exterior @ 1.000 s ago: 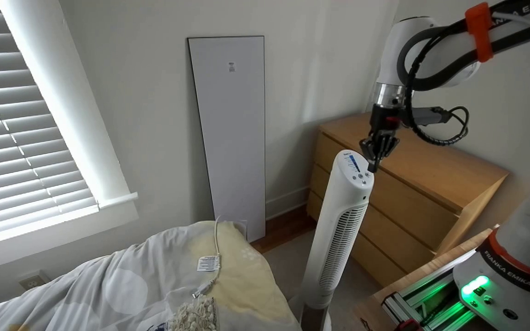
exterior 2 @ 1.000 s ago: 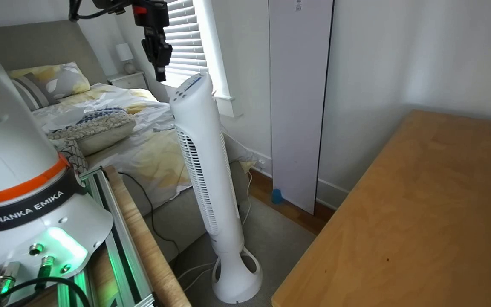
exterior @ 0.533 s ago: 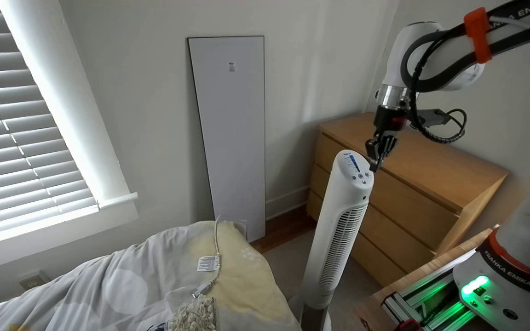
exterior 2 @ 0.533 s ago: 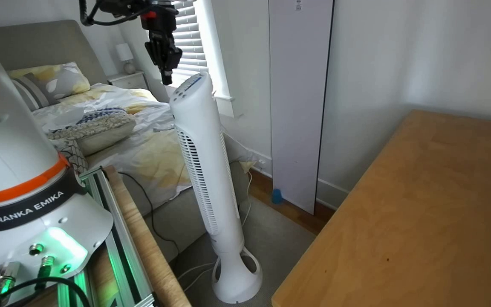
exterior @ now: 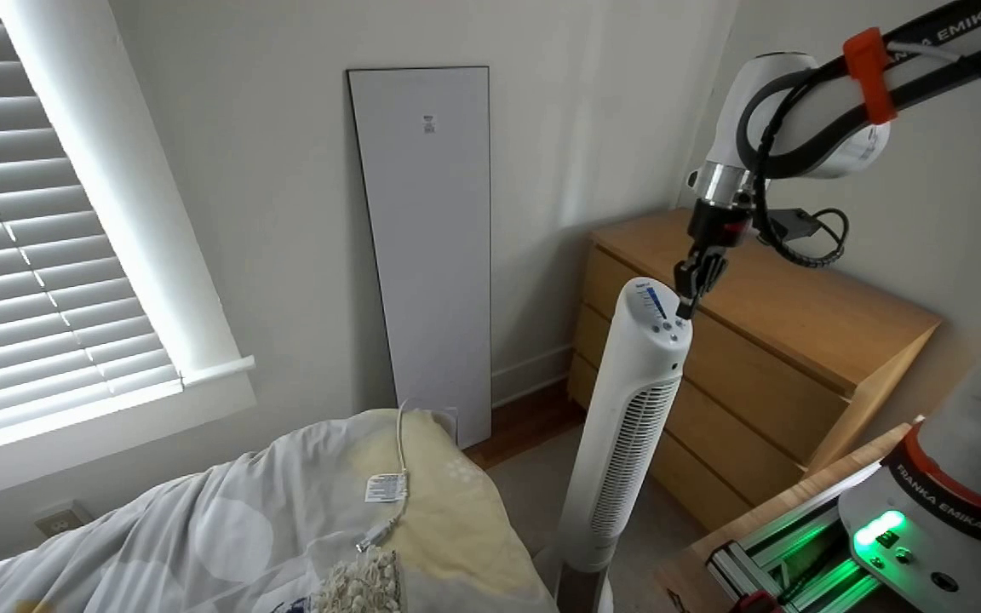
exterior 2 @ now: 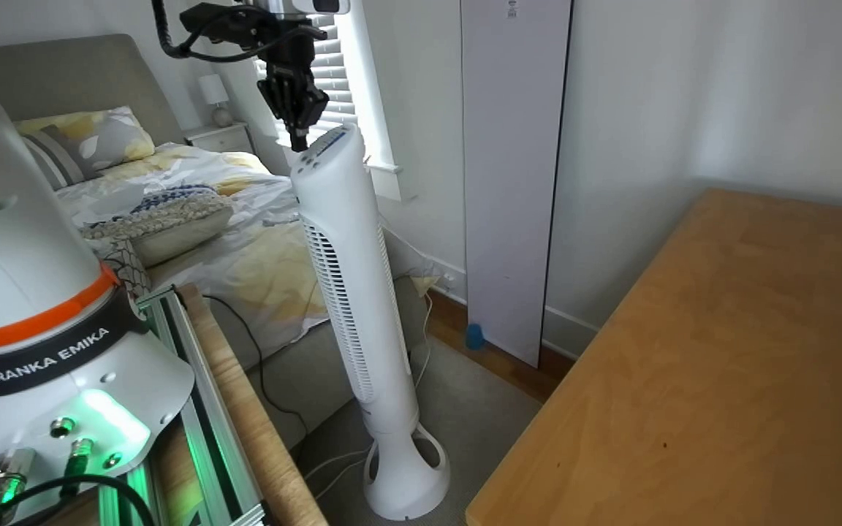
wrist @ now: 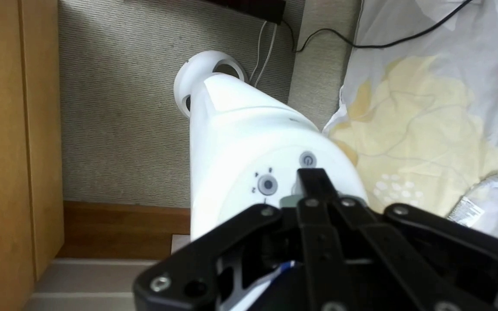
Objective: Press the middle button on the white air conditioner
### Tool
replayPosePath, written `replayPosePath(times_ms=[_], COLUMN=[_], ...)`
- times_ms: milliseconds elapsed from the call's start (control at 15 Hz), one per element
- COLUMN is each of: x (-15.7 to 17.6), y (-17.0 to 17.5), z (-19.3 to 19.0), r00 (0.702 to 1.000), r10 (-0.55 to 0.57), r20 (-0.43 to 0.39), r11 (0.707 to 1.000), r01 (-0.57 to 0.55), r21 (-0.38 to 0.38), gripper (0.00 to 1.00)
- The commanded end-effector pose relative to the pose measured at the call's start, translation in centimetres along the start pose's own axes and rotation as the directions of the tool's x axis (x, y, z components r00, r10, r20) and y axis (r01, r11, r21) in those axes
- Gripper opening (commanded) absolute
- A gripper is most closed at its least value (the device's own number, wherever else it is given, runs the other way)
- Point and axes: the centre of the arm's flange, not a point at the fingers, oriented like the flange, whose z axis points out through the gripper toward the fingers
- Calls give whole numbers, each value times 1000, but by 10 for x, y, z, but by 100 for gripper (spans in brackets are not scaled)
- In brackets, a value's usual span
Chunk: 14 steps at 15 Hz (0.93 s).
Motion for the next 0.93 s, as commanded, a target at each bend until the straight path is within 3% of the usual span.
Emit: replayPosePath(times_ms=[0,867], x=[0,6], y=[-4,1], z=[17,28], r00=[999,998], r10=[-45,-51], r20=[8,25], r11=[997,997], r01=[44,50], r21=[57,54], gripper=[0,0])
